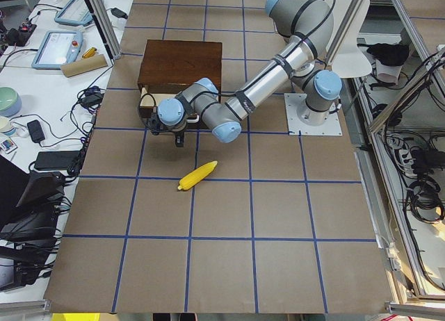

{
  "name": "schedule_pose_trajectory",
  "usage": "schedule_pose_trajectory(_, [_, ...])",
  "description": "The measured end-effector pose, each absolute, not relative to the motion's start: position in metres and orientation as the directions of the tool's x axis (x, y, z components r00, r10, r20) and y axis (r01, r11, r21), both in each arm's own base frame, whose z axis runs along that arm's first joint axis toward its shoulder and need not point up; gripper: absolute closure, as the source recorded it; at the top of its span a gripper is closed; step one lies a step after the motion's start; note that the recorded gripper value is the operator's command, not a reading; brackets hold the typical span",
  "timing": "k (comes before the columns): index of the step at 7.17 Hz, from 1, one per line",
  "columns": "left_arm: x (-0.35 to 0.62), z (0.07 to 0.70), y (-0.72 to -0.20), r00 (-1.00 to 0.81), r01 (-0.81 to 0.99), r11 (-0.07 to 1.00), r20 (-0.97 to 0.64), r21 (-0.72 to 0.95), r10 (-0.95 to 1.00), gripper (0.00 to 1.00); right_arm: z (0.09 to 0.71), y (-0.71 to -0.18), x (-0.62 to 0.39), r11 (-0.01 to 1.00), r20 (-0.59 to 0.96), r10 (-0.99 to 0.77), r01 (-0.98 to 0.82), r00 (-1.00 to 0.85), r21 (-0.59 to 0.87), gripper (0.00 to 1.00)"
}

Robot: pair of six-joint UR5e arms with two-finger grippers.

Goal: Open drawer and put corn inside
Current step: 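Pull the drawer outward from the cabinet with the left gripper, then release the handle and move the left gripper over the yellow corn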

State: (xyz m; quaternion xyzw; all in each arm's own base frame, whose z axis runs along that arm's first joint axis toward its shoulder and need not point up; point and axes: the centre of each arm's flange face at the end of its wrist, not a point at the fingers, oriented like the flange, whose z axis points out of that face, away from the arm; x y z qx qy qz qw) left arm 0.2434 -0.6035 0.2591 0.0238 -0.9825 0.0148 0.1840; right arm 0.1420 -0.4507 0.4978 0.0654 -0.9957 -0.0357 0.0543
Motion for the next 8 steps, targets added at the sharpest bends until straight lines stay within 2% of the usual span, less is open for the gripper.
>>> schedule_pose_trajectory(8, [0.262,0.265,-0.595,-0.942,-0.070,0.997,0.330,-0.024,-0.058,0.00,0.498,-0.451,0.142,0.989,0.104,-0.134,-0.126,-0.986,0.078,0.00])
